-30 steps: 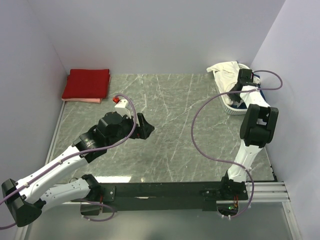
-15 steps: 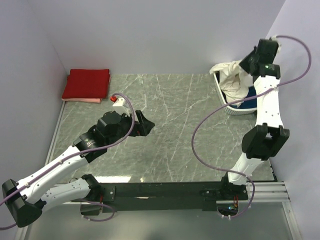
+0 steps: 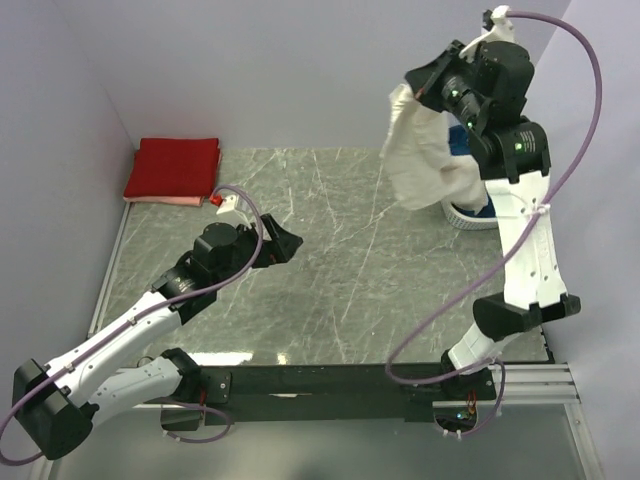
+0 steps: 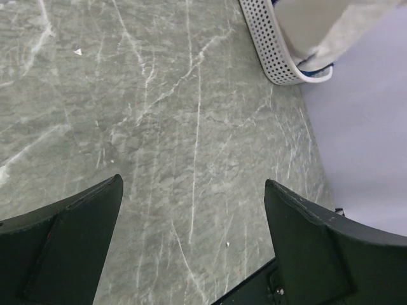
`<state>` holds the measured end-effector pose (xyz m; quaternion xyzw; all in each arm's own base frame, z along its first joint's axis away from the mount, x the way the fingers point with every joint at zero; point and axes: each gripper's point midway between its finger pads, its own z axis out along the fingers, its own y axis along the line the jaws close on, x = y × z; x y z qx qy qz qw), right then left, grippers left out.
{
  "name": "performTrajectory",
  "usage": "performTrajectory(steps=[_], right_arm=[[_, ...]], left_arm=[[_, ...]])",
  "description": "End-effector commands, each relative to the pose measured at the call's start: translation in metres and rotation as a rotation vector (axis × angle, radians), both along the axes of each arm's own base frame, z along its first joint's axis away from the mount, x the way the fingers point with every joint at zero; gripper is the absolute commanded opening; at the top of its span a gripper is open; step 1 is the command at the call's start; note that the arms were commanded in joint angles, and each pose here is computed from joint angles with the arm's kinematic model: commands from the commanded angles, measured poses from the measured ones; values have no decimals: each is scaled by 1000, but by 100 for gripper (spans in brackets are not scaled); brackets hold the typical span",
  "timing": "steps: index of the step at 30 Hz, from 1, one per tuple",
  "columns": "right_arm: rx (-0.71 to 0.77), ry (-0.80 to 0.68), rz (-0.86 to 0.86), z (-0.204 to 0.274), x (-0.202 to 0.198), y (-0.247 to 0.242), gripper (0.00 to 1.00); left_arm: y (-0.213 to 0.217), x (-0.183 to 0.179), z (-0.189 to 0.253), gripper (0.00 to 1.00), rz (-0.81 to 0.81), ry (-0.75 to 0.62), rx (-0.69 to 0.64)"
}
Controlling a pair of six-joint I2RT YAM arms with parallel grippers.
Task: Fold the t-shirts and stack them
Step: Grab the tshirt from the pile, then move the tshirt to the center of the board
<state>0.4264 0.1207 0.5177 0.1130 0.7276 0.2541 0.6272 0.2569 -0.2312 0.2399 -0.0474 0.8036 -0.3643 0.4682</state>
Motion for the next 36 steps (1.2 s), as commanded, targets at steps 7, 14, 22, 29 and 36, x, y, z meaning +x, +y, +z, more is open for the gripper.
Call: performTrajectory(steps=[7, 14, 22, 29, 36], right_arm=[[136, -397, 251, 129, -115, 69, 0], [137, -369, 274, 118, -105, 87, 0], [102, -151, 136, 33, -52, 42, 0], [127, 231, -45, -174, -2, -42, 34], [57, 427, -70, -280, -32, -51, 56]], left_arm=[[12, 17, -5, 97, 47, 7, -74], [19, 23, -18, 97, 82, 36, -81], [16, 25, -37, 96, 74, 80, -55], [7, 19, -72, 92, 0, 103, -15], [-16, -7, -129, 91, -69, 205, 80]])
